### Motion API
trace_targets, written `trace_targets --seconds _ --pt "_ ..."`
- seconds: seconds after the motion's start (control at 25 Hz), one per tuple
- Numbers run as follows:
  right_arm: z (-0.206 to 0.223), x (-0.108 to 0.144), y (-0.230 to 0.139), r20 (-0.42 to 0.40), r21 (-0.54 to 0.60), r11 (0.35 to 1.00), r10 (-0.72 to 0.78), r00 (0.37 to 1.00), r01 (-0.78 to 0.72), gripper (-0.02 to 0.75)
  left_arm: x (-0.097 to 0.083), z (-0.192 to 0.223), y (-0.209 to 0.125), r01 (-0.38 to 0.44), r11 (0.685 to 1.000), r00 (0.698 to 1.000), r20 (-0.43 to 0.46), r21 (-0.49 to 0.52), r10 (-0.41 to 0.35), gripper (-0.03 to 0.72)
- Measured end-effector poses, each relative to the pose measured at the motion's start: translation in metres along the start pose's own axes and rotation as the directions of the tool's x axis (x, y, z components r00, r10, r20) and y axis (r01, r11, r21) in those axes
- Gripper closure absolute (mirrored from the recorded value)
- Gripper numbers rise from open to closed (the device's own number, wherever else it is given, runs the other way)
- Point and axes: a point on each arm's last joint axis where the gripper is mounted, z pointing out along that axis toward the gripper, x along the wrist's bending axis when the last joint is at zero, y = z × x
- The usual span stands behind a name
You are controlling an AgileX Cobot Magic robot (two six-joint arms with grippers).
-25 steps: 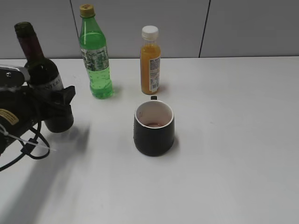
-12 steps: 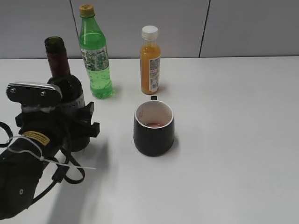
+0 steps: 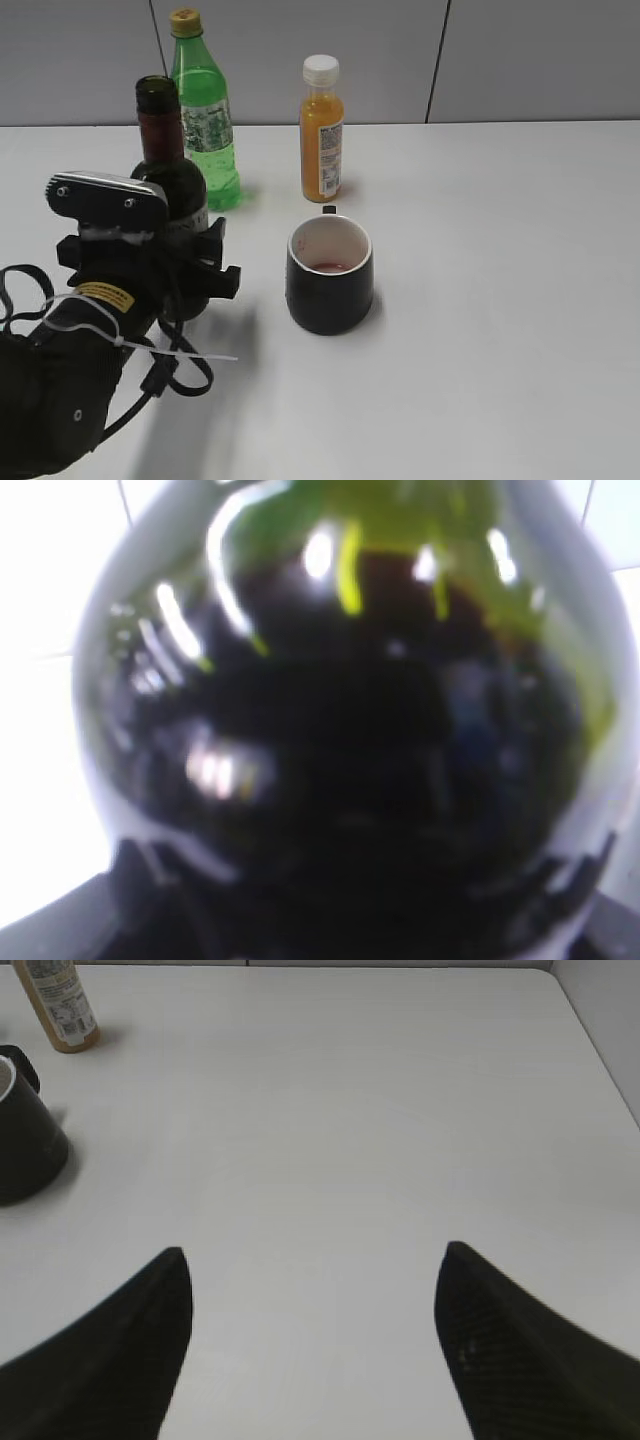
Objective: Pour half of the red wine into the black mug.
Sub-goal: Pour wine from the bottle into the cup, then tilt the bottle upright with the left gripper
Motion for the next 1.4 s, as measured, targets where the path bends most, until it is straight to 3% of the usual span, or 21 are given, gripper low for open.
trace_targets --seconds 0.2,0.48,0.6,0.88,1.04,1.16,1.4 --pt "0.000 0.001 0.000 -0.007 0.000 1.000 0.008 1.000 -0.008 0.164 -0.002 0.003 0.005 -0.025 1.000 1.000 -0.015 -0.009 0.025 0.149" --pt "0.000 0.001 0.000 -0.009 -0.001 1.000 0.009 1.000 -0.009 0.164 0.000 0.003 0.004 -0.121 0.993 0.992 -0.041 0.006 0.121 0.149" --pt "0.000 0.001 0.000 -0.009 -0.001 1.000 0.009 1.000 -0.009 0.164 -0.001 0.006 0.008 -0.191 0.982 0.980 -0.061 0.012 0.191 0.149" --pt "0.000 0.001 0.000 -0.009 -0.001 1.000 0.009 1.000 -0.009 0.164 -0.005 0.017 0.024 -0.272 0.961 0.951 -0.138 0.039 0.275 0.149" --pt "0.000 0.001 0.000 -0.009 -0.001 1.000 0.010 1.000 -0.010 0.164 -0.005 0.017 0.024 -0.425 0.903 0.893 -0.133 0.064 0.430 0.149" --pt "0.000 0.001 0.000 -0.009 -0.001 1.000 0.010 1.000 -0.010 0.164 -0.005 0.017 0.024 -0.545 0.834 0.825 -0.124 0.085 0.551 0.149" --pt "0.000 0.001 0.000 -0.009 -0.001 1.000 0.010 1.000 -0.010 0.164 -0.005 0.018 0.021 -0.688 0.717 0.709 -0.106 0.113 0.697 0.149"
